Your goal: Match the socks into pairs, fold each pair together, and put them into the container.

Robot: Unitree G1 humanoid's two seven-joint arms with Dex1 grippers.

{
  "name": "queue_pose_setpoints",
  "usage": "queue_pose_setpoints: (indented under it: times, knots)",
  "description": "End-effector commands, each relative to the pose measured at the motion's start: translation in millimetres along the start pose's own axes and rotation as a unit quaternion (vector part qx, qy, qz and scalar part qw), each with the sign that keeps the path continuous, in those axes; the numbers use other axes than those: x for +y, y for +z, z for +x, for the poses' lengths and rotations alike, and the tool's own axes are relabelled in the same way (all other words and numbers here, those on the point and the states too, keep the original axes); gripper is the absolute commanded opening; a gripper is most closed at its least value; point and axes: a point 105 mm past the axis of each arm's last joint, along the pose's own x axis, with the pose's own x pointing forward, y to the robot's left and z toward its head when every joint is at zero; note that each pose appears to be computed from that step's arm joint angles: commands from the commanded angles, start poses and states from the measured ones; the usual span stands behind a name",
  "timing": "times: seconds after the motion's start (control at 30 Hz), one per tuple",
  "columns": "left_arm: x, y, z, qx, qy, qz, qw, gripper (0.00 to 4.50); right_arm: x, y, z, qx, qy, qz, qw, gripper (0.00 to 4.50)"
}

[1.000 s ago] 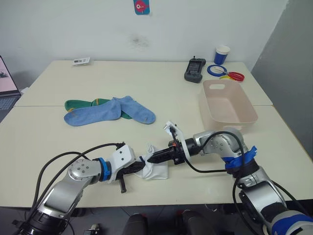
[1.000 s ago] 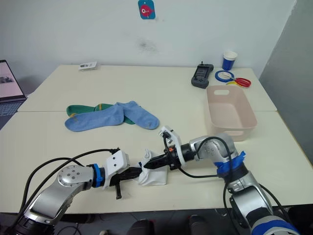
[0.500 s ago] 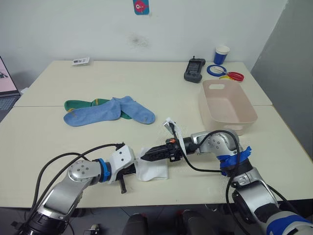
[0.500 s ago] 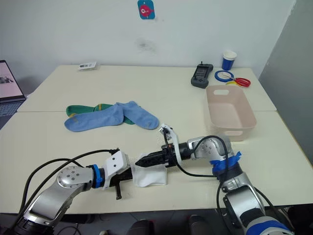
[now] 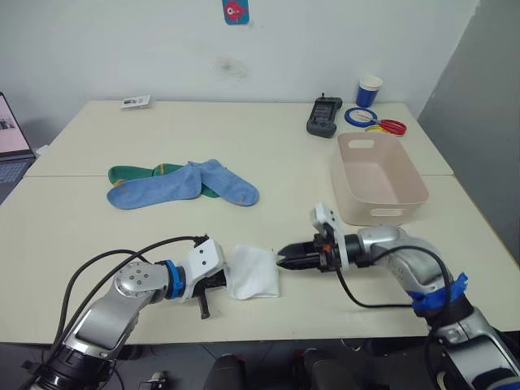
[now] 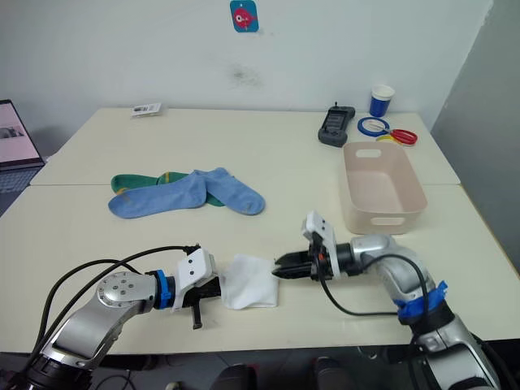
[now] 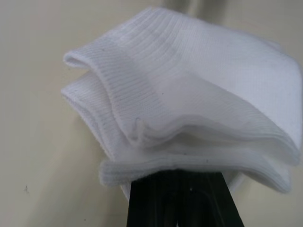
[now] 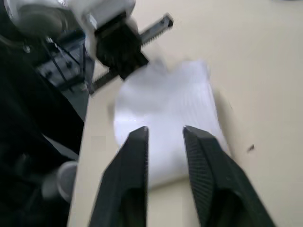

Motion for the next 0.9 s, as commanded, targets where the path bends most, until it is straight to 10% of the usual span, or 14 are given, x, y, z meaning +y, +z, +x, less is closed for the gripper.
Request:
queue_pose_setpoints:
  times: [0.03,0.57,0.9]
  knots:
    - [-0.6,-18.2,2.1,0.041,-0.005,-0.009,0.999,0.0,3.4,8.2,12.0,-0.021,0.001,-0.073,0.997,0.03]
    - [4.5,-13.0,-0.9,0.031,-0.007,-0.009,0.999,0.0,-15.5,-30.9,50.1,0.013,-0.027,-0.073,0.997,0.03]
    - [33.7,38.7,-51.7,-0.054,0.004,-0.048,0.997,0.0,-12.9,-28.5,50.0,0.016,-0.012,-0.082,0.996,0.03]
